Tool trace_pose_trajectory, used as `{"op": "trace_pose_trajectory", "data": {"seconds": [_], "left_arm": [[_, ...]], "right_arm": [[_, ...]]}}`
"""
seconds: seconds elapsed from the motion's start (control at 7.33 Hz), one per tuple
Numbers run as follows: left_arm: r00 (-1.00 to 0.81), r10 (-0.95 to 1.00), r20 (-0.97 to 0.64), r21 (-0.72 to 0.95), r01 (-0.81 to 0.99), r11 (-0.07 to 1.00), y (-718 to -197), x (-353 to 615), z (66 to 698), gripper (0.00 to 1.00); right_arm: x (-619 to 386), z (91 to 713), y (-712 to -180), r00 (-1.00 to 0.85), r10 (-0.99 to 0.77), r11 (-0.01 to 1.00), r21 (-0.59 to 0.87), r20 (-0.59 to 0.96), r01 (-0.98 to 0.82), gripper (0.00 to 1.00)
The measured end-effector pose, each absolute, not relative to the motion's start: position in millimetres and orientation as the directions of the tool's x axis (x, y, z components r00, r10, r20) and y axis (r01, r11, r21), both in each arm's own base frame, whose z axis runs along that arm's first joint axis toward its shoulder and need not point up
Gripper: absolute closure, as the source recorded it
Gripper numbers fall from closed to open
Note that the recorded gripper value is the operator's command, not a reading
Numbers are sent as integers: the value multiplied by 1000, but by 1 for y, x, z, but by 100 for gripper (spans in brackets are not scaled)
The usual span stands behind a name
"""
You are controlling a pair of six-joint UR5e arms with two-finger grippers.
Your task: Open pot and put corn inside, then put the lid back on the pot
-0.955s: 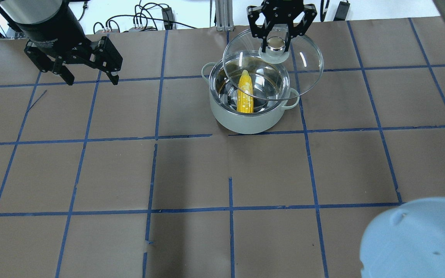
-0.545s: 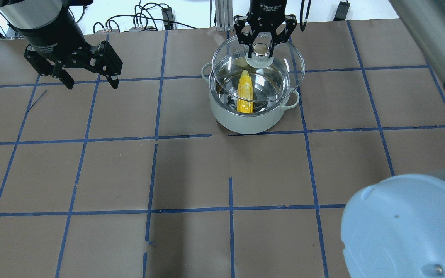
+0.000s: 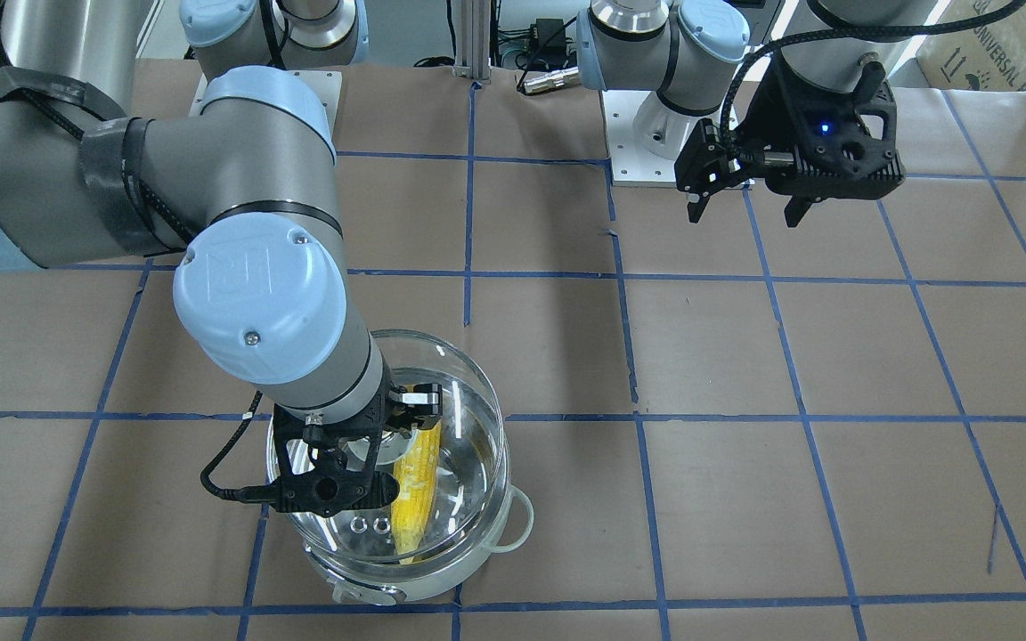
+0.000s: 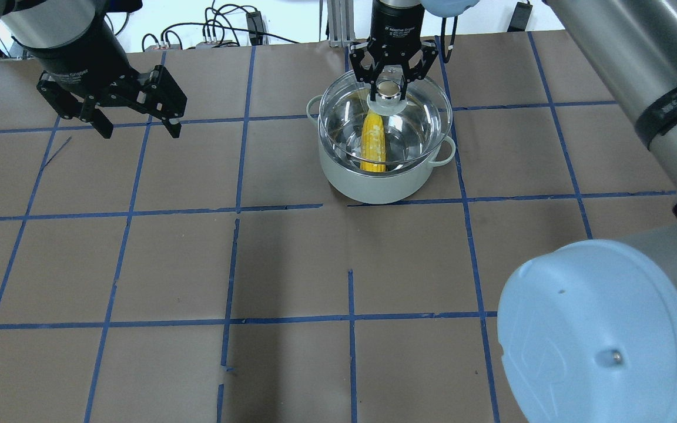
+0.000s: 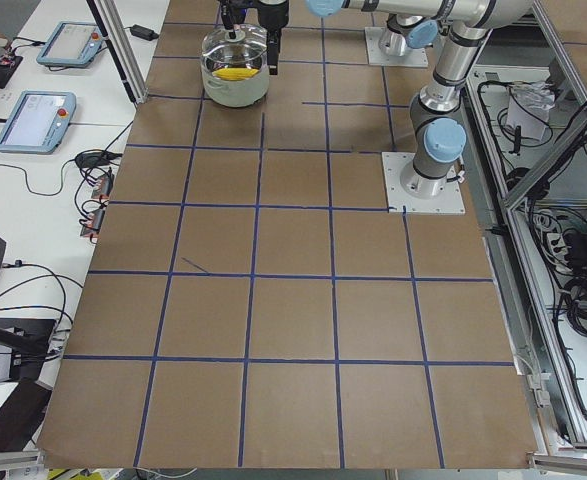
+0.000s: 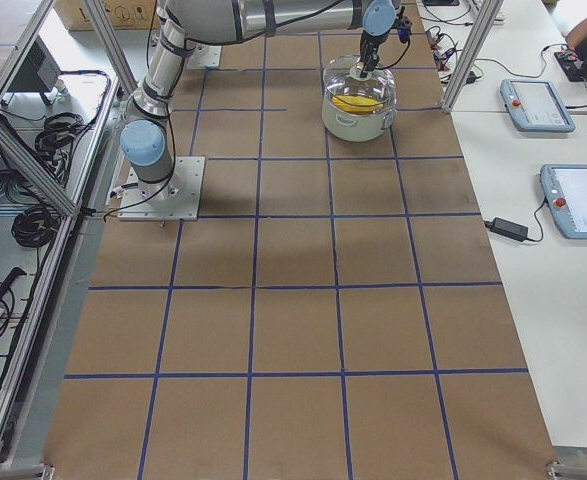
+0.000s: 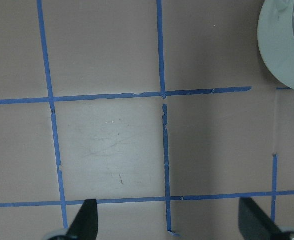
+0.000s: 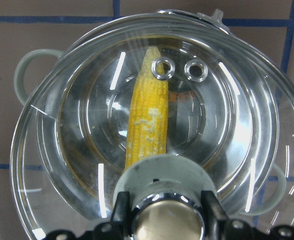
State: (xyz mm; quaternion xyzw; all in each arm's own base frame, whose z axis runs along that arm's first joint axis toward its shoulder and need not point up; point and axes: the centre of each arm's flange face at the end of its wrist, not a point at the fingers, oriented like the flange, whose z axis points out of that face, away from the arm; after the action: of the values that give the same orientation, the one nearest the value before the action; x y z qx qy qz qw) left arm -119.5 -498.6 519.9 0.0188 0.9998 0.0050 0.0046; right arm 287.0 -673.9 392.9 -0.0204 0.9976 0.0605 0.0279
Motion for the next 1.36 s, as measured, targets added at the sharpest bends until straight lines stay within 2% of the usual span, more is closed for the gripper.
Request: {"op": "trace_pose_trajectory", "data": {"seconds": [1.09, 1.36], "left_arm": [[-999, 37, -9, 12, 36, 999, -499, -119, 519, 0], [-999, 37, -9, 12, 37, 999, -499, -119, 519, 0]], "right_arm": [[290, 362, -687, -998, -40, 990, 133, -56, -47, 60], [291, 360, -688, -998, -40, 990, 133, -56, -47, 43]]}}
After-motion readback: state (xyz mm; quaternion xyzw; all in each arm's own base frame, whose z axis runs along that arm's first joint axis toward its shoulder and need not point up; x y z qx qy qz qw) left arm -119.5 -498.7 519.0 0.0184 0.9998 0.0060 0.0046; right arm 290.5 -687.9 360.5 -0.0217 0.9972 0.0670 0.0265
